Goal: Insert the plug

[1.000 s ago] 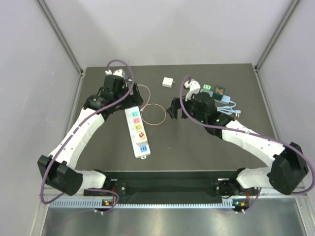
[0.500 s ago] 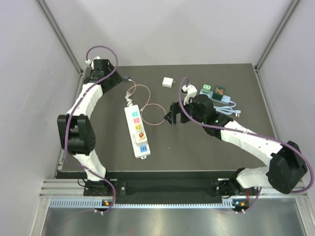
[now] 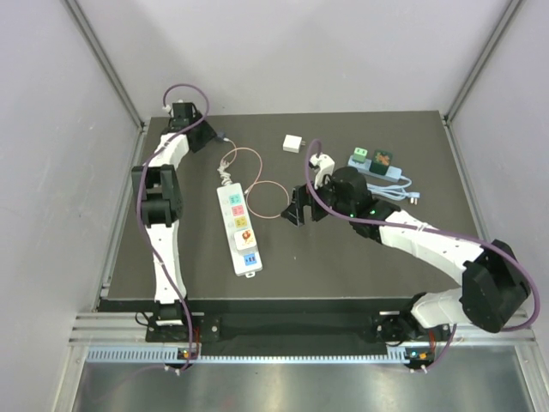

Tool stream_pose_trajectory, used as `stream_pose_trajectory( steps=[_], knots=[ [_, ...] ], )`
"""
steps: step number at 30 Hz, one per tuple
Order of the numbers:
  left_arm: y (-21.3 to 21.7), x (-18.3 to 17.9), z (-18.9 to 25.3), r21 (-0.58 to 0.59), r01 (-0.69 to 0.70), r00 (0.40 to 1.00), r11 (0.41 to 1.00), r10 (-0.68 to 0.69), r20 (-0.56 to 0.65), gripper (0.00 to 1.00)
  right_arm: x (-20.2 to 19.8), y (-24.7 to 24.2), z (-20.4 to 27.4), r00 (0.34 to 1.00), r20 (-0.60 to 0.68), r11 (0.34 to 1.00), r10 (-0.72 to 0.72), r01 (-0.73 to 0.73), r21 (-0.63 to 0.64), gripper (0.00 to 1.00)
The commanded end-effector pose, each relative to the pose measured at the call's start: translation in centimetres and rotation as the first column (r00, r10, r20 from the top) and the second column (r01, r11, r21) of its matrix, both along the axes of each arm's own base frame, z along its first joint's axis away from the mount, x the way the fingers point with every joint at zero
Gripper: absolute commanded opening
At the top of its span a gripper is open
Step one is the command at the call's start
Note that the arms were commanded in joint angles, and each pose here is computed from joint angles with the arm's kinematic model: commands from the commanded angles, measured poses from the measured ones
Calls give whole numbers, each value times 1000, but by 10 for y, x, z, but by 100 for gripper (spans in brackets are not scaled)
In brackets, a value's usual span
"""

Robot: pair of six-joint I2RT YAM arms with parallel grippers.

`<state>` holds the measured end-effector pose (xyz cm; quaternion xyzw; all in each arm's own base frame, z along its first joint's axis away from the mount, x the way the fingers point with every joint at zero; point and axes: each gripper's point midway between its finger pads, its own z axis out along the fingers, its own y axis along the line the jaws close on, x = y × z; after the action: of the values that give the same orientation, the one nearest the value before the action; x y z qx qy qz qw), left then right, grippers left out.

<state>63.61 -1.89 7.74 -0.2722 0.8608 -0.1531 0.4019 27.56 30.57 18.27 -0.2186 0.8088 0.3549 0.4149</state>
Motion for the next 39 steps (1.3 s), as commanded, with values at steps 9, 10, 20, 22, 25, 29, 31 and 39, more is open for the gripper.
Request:
stream_pose_trajectory(
  steps=[9,10,20,22,25,29,31,39],
  knots=[
    [4,41,-6,-2,-18,991,1000,18,135,73,4,12,-5,999,25,999,46,-46,3,100],
    [1,43,-6,-5,-10,989,1000,11,147,73,5,13,-4,999,29,999,44,-44,0,100],
    [-16,52,-27,10,43,991,999,-43,127,60,10,15,-12,999,16,998,50,-49,-27,100],
    [-19,51,-29,-4,61,990,998,-60,125,53,10,15,-13,999,10,998,46,-46,-32,100],
    [-48,45,-31,-22,118,988,993,-115,106,43,9,14,-13,999,5,998,43,-43,-36,100],
    [-69,34,-23,-30,182,980,983,-179,88,32,7,10,-14,999,-6,998,34,-34,-47,100],
    [-82,25,-20,-42,226,972,973,-222,81,26,5,6,-11,1000,-7,998,23,-24,-56,100],
    [-150,-9,55,-108,384,914,917,-361,187,0,6,-24,0,995,47,991,-89,93,-99,100]
  ],
)
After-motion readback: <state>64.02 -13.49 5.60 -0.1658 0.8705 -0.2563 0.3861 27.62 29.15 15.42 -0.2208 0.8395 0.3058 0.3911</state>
